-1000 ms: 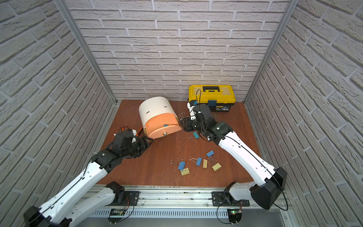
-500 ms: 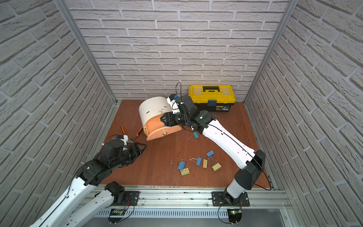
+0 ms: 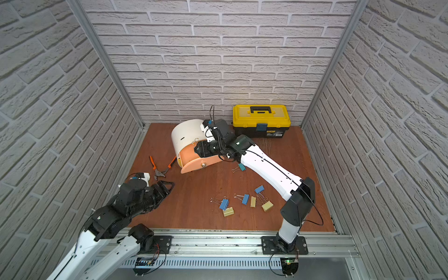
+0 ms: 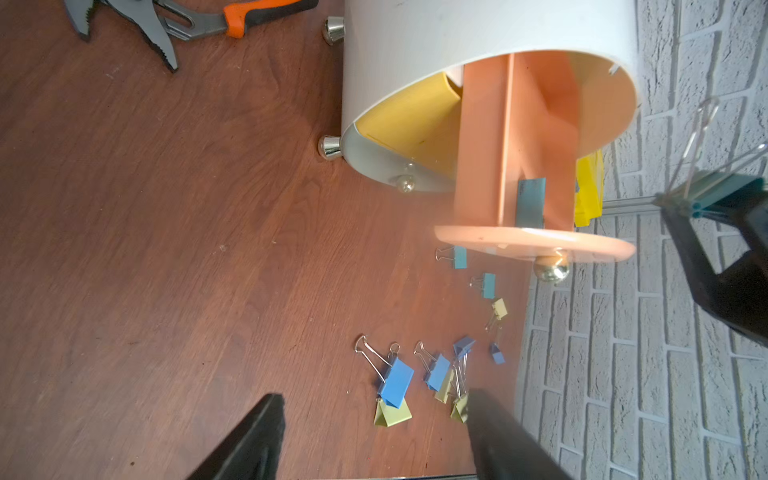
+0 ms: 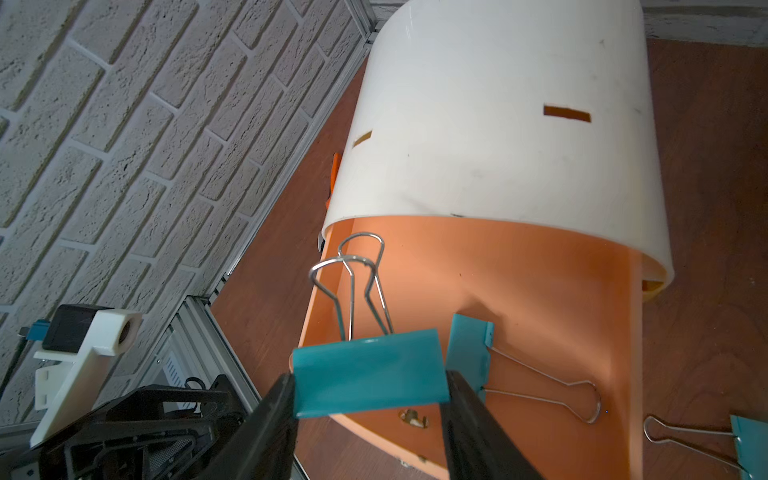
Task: Put the binder clips in the drawer according to color
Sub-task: Place the binder clip in the drawer.
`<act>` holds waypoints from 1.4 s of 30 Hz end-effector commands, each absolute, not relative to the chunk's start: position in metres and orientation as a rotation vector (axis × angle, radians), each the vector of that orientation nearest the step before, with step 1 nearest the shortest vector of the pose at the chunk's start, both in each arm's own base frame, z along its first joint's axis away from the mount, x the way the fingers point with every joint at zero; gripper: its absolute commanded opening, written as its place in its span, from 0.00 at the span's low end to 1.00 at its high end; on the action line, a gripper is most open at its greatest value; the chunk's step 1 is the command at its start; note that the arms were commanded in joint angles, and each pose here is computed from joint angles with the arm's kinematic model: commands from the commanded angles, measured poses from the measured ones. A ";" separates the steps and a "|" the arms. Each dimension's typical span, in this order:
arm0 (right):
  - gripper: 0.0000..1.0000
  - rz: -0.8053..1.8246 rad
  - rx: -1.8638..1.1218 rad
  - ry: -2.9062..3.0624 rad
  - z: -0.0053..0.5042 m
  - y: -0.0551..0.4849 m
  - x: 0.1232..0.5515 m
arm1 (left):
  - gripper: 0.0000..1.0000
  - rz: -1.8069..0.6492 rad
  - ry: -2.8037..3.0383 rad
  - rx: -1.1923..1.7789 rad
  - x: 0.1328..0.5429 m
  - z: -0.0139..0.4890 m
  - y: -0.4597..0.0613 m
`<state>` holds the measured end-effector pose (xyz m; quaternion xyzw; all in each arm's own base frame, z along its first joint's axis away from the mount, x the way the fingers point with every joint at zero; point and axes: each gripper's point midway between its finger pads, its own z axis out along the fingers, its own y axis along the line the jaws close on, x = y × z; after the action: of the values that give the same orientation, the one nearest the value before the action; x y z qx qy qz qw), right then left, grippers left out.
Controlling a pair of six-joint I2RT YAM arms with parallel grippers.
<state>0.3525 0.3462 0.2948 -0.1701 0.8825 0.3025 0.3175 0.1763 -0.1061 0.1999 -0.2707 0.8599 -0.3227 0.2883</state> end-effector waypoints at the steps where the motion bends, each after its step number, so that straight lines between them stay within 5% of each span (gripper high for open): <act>1: 0.61 0.800 -0.465 2.257 0.314 0.351 0.357 | 0.74 -0.841 2.289 -0.738 0.180 0.196 -0.104; 11: 0.71 0.775 -0.467 2.233 0.322 0.350 0.366 | 0.74 -0.845 2.293 -0.747 0.189 0.200 -0.105; 23: 0.67 0.870 -0.275 2.247 0.332 0.310 0.399 | 0.72 -0.861 2.310 -0.798 0.217 0.206 -0.095; 32: 0.52 0.899 -0.063 2.339 0.299 0.262 0.417 | 0.70 -0.880 2.343 -0.831 0.247 0.202 -0.085; 42: 0.35 0.846 0.085 2.475 0.234 0.211 0.380 | 0.68 -0.903 2.392 -0.855 0.259 0.183 -0.083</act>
<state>0.3892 0.2125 0.2111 0.0342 0.9291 0.2867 0.2313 0.2516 -0.0799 0.1774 -0.3299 0.8664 -0.3110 0.2094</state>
